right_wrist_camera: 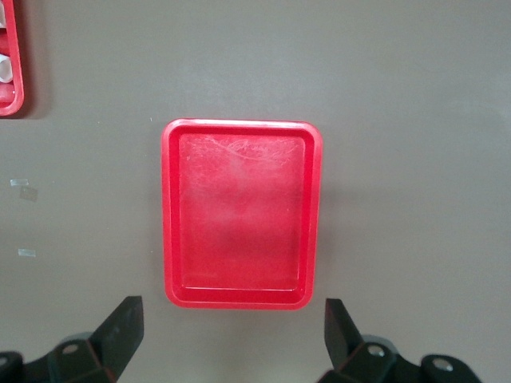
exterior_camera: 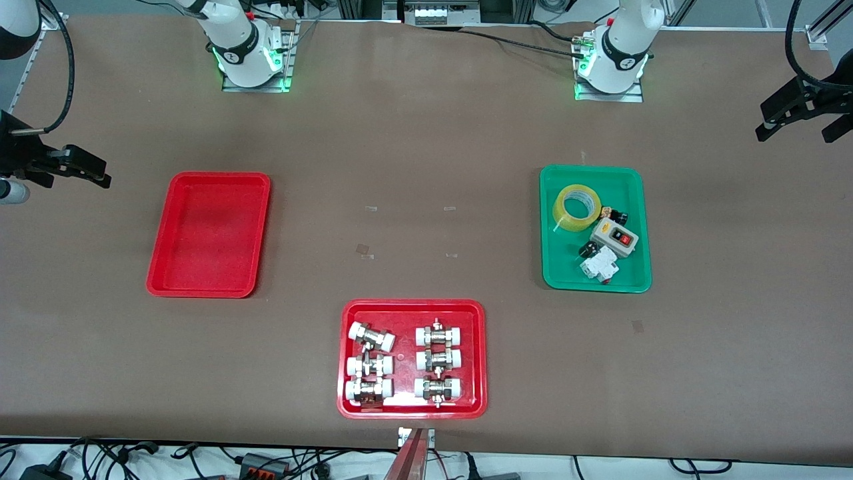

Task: Left arm passes tape to right arm into tray
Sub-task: 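Reach the left gripper down to the yellow tape roll on the green tray, then grasp the tape roll rim with the left gripper and lift it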

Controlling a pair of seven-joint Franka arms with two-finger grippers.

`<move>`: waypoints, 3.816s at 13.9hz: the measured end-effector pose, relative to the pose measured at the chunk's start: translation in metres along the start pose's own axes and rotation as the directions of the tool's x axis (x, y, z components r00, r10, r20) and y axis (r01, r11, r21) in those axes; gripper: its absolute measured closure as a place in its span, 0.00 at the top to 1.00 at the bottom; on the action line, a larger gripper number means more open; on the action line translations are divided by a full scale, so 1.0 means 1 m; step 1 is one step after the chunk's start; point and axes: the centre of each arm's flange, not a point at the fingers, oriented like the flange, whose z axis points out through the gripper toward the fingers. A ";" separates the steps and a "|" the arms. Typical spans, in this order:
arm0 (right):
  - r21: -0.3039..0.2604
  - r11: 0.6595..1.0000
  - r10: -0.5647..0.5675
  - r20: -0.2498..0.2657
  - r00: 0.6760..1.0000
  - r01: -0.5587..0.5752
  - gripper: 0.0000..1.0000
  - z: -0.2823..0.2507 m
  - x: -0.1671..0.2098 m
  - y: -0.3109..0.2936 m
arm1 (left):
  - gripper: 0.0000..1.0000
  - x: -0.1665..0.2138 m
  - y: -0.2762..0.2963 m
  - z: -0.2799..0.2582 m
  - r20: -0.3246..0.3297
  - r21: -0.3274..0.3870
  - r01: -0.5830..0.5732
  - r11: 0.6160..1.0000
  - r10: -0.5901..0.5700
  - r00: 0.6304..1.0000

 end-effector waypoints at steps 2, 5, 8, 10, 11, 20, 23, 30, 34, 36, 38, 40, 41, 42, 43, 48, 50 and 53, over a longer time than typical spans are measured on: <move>0.000 1.000 0.000 -0.001 1.000 0.000 1.00 -0.001 0.000 0.000 | 1.00 0.000 0.000 0.001 0.004 0.000 0.006 1.000 -0.006 1.000; 0.000 1.000 -0.001 -0.003 1.000 0.001 1.00 -0.003 -0.001 0.000 | 1.00 0.004 0.001 0.007 0.016 0.000 0.009 1.000 -0.009 1.000; 0.000 1.000 -0.001 -0.004 1.000 0.001 1.00 -0.004 -0.002 -0.001 | 1.00 0.003 0.013 0.036 0.115 0.000 0.010 1.000 -0.009 0.993; 0.000 1.000 -0.003 -0.003 1.000 0.003 1.00 -0.004 -0.002 -0.002 | 1.00 0.003 0.027 0.083 0.197 0.008 0.022 1.000 -0.023 0.980; 0.000 1.000 -0.003 -0.003 1.000 0.003 1.00 -0.004 -0.002 -0.002 | 1.00 0.003 0.032 0.114 0.224 0.012 0.030 0.999 -0.032 0.974; 0.000 1.000 -0.004 -0.003 1.000 0.004 1.00 -0.004 -0.002 -0.002 | 1.00 -0.065 0.087 0.365 0.263 0.025 0.114 0.993 -0.117 0.958; 0.000 1.000 -0.004 -0.004 1.000 0.004 1.00 -0.004 -0.002 -0.002 | 1.00 -0.079 0.105 0.422 0.278 0.028 0.138 0.990 -0.140 0.950; 0.000 1.000 -0.004 -0.004 1.000 0.004 1.00 -0.004 -0.002 -0.002 | 0.78 -0.094 0.106 0.481 0.312 0.024 0.159 0.987 -0.158 0.937; 0.000 1.000 -0.004 -0.004 1.000 0.004 1.00 -0.004 -0.002 -0.002 | 0.35 -0.094 0.105 0.481 0.314 0.025 0.161 0.987 -0.160 0.936; 0.000 1.000 -0.004 -0.004 1.000 0.004 1.00 -0.004 -0.002 -0.002 | 0.22 -0.094 0.105 0.479 0.321 0.027 0.159 0.987 -0.159 0.934; 0.000 1.000 -0.004 -0.004 1.000 0.004 1.00 -0.004 -0.002 -0.002 | 0.22 -0.092 0.105 0.469 0.324 0.031 0.157 0.987 -0.159 0.933; 0.000 1.000 -0.004 -0.004 1.000 0.004 1.00 -0.004 -0.002 -0.002 | 0.22 -0.082 0.106 0.440 0.302 0.032 0.154 0.988 -0.156 0.940; 0.000 1.000 -0.004 -0.004 1.000 0.004 1.00 -0.004 -0.002 -0.002 | 0.22 -0.075 0.109 0.420 0.285 0.031 0.150 0.988 -0.152 0.946; 0.000 1.000 -0.004 -0.004 1.000 0.004 1.00 -0.004 -0.002 -0.002 | 0.22 -0.066 0.114 0.398 0.272 0.031 0.146 0.989 -0.149 0.951; 0.000 1.000 -0.004 -0.004 1.000 0.004 1.00 -0.004 -0.002 -0.002 | 0.22 -0.056 0.127 0.374 0.262 0.031 0.146 0.989 -0.149 0.953; 0.001 1.000 -0.010 0.012 1.000 0.010 1.00 0.005 0.002 -0.005 | 0.22 -0.036 0.263 0.289 0.254 -0.108 0.233 0.967 -0.199 0.946; 0.003 0.999 -0.032 0.040 0.999 0.032 1.00 0.022 0.010 -0.017 | 0.22 -0.034 0.320 0.270 0.277 -0.162 0.294 0.942 -0.243 0.930; 0.005 0.998 -0.063 0.072 0.995 0.063 1.00 0.040 0.017 -0.034 | 0.22 -0.022 0.396 0.241 0.325 -0.239 0.388 0.890 -0.303 0.896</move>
